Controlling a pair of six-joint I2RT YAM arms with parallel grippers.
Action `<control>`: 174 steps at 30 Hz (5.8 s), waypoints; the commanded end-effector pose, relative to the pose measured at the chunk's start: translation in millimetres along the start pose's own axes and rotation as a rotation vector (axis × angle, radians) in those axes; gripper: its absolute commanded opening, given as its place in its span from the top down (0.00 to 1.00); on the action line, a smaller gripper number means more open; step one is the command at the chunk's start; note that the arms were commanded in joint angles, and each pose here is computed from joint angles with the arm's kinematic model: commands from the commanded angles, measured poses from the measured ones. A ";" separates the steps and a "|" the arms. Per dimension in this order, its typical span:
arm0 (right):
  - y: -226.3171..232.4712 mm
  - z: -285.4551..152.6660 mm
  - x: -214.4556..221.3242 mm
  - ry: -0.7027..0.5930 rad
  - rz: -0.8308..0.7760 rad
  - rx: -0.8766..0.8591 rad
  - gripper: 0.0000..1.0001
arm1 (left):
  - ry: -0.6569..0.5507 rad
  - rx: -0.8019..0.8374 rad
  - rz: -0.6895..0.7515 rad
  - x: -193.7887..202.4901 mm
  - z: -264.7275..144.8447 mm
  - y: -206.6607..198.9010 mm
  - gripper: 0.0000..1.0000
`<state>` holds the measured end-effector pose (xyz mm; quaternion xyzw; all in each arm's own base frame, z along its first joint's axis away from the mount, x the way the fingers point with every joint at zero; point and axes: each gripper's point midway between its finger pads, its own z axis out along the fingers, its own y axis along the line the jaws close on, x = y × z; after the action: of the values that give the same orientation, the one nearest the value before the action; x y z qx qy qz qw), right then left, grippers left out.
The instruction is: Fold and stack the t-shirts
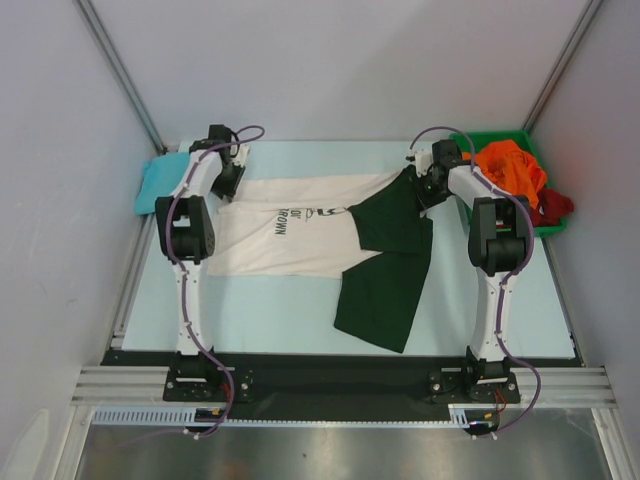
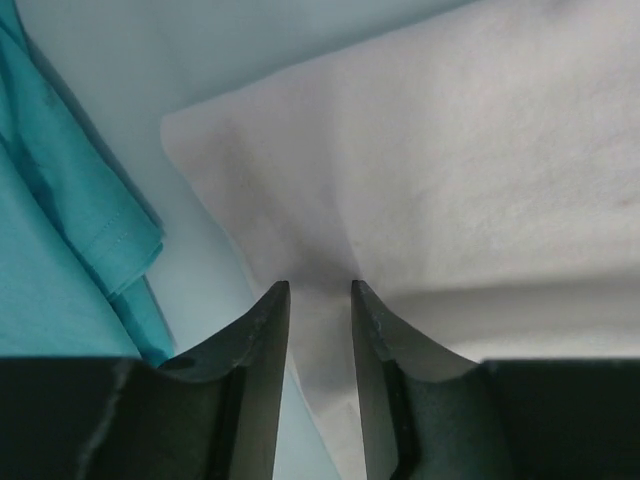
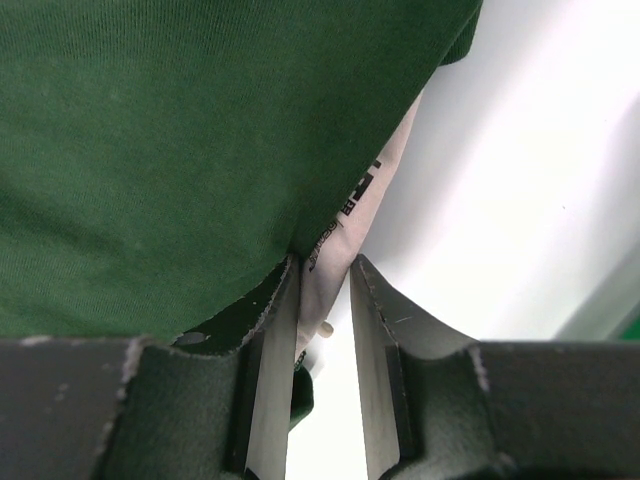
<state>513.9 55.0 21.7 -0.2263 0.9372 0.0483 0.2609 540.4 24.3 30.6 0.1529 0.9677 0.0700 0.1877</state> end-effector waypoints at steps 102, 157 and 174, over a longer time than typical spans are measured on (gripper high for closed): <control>301.5 -166.8 231.7 -0.256 -1.463 -0.729 0.55 | -0.103 -0.050 -0.251 191.0 -116.8 -10.5 0.30; 276.9 -152.9 222.1 -0.088 -1.237 -0.553 1.00 | 0.082 0.422 -0.621 187.1 -51.3 -8.3 0.51; 272.1 -160.2 200.5 -0.132 -1.128 -0.508 1.00 | 0.112 0.416 -0.539 195.2 -56.7 -18.4 1.00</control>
<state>143.9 170.3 22.4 -0.7599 0.6037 0.1422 0.1947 356.9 64.0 15.5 -0.0951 0.9706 -0.1850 0.1214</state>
